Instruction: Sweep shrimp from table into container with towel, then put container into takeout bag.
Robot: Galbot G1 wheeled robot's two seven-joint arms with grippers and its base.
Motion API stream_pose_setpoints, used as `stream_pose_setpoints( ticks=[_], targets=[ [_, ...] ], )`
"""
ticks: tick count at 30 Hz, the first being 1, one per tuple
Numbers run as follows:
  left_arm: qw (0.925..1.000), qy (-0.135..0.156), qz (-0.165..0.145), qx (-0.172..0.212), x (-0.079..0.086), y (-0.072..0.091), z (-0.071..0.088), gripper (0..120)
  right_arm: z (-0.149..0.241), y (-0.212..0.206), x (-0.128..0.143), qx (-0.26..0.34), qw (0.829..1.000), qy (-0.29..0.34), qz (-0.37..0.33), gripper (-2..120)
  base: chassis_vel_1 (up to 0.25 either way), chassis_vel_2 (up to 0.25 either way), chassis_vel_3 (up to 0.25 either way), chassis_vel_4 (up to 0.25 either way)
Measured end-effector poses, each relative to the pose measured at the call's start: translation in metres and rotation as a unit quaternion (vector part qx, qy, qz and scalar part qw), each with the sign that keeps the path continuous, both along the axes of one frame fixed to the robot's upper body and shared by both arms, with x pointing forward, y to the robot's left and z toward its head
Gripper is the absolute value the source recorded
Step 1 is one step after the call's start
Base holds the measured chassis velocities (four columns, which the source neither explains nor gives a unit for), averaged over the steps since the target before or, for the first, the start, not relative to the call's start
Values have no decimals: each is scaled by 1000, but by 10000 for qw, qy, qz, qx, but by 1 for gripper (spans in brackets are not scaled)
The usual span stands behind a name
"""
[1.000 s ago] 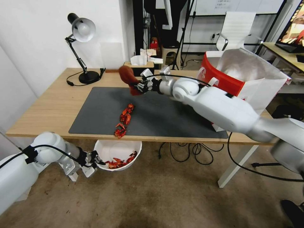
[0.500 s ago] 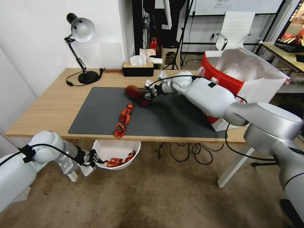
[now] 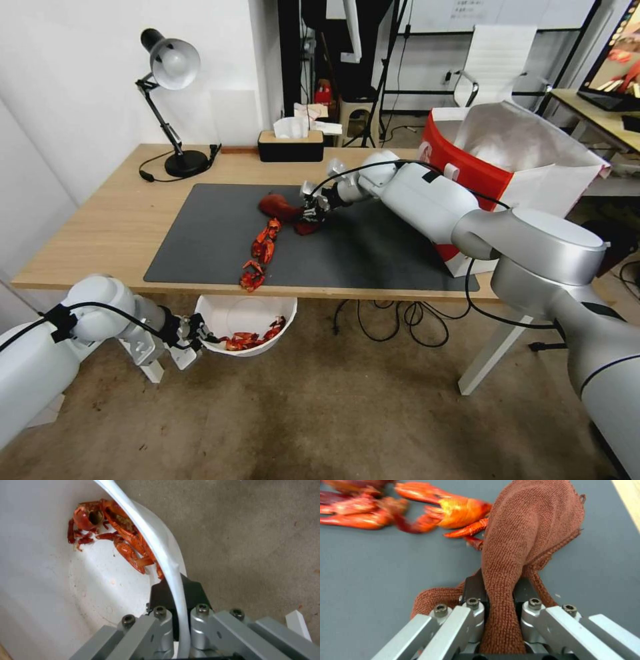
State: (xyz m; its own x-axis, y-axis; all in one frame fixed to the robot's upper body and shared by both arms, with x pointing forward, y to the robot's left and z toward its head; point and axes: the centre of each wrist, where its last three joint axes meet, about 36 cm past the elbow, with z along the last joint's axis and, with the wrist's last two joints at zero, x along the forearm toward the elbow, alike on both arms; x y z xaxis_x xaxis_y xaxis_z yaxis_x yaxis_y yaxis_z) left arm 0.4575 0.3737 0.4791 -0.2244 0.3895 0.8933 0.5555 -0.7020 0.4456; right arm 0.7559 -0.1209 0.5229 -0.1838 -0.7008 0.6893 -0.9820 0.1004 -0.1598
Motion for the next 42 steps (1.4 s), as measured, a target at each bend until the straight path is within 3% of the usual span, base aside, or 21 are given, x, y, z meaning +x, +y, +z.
stream_pose_setpoints(
  ticks=[42],
  targets=[
    [10000,-61,7,-16,9,-2,-3,0,2,63,-69,-112,9856,477,1619,7,0,0,0,0]
  ],
)
